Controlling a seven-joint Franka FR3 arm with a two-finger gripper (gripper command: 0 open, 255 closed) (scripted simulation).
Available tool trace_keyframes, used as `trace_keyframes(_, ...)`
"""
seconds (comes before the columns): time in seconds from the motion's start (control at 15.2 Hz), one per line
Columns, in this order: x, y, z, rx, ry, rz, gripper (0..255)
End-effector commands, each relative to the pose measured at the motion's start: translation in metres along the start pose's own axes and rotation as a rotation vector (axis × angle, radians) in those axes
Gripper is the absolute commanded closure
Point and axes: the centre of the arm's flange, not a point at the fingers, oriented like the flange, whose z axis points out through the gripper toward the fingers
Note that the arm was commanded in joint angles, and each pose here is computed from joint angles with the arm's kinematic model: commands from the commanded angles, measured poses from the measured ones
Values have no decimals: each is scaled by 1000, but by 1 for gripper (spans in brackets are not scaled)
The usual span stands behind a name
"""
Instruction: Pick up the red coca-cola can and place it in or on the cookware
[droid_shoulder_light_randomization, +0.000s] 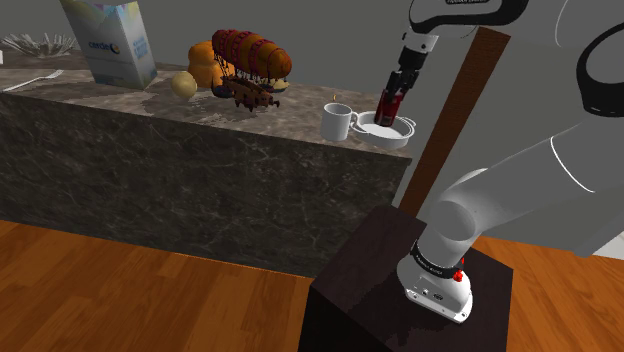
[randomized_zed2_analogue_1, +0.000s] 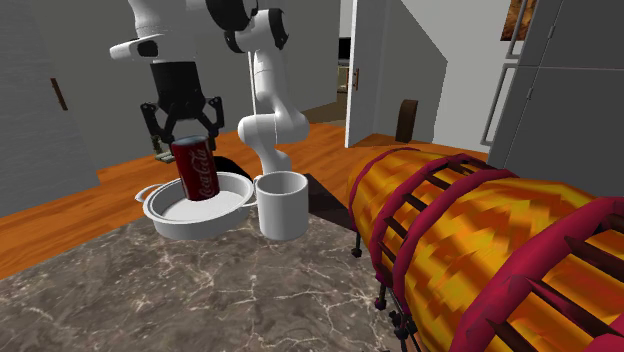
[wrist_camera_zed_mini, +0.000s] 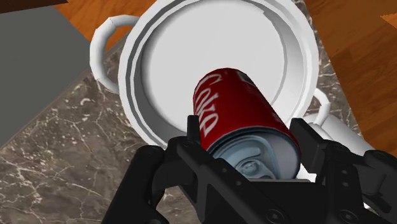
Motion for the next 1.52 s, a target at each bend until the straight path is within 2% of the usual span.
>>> trace_keyframes(0.0,-1,1,7,0,1,0,255)
trace_keyframes(0.46,-1,1,7,0,1,0,255)
trace_keyframes(0.53,-1,1,7,0,1,0,0)
trace_keyframes(0.86,-1,1,7,0,1,0,0)
trace_keyframes(1.12,-1,1,-43,0,1,0,0)
trace_keyframes(1.45,-1,1,-43,0,1,0,0)
